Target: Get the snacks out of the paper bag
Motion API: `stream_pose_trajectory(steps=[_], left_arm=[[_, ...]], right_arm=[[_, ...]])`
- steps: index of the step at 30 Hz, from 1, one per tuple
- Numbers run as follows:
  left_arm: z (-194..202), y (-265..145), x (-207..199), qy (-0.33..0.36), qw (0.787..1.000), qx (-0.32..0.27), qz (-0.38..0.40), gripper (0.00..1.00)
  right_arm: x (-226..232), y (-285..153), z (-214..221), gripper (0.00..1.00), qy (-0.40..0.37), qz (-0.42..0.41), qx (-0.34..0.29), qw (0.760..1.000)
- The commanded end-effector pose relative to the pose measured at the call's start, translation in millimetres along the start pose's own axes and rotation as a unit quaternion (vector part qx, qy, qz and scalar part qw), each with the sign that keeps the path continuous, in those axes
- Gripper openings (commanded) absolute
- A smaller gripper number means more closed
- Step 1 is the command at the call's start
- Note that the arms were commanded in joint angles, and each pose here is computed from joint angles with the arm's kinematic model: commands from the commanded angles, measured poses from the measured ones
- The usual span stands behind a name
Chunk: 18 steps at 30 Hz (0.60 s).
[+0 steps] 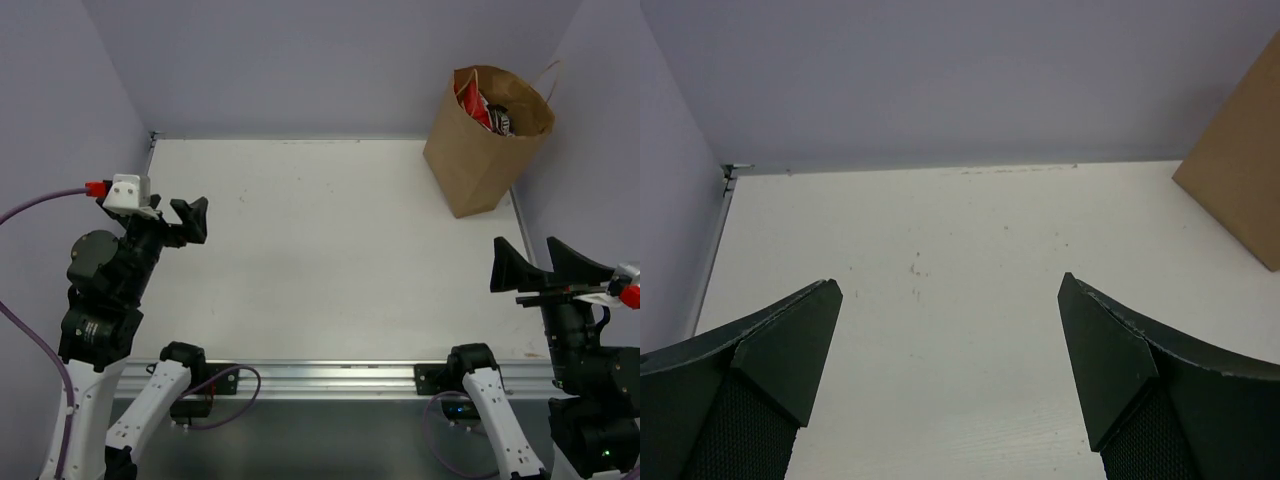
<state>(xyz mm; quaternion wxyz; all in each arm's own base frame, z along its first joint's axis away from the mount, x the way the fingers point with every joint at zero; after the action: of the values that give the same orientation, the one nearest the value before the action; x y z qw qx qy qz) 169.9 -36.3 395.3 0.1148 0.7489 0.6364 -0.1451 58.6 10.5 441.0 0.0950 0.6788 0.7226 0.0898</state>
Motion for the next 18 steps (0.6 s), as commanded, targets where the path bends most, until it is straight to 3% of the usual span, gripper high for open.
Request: stream_pose_trajectory(steps=[1, 5, 10, 14, 16, 18], left_arm=[[0, 5, -4, -0.016, 1.000, -0.008, 0.010, 1.00], [12, 13, -4, -0.020, 1.000, 0.011, 0.018, 1.00], [29, 29, -8, -0.039, 0.997, 0.053, 0.037, 1.00], [29, 33, -13, -0.039, 0.996, 0.066, 0.051, 1.00], [30, 33, -13, -0.036, 0.995, 0.072, 0.050, 1.00], [30, 32, -12, -0.032, 0.995, 0.075, 0.050, 1.00]], right_arm=[[4, 9, -5, 0.99, 0.014, -0.013, -0.005, 1.000], [14, 23, 3, 0.99, 0.022, -0.046, 0.029, 0.998], [12, 65, 15, 0.99, 0.058, -0.013, 0.079, 0.995], [17, 129, 15, 0.99, 0.037, -0.028, 0.122, 0.991], [12, 158, 11, 0.99, -0.003, -0.016, 0.120, 0.993], [-1, 199, 36, 0.99, -0.053, 0.018, 0.149, 0.987]])
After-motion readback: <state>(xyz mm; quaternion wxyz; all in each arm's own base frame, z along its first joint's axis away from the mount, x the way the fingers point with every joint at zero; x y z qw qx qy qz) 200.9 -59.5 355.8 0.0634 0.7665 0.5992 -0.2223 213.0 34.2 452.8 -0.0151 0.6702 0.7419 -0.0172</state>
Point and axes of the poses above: each gripper's point midway between its finger pads, its own y axis out along the fingers, its own x axis along the line the jaws close on, z = x × y, the point moved 6 cm from there along -y, back along the fingers, and after that the axes turned 15 degrees about -y, right-handed, at the moved point
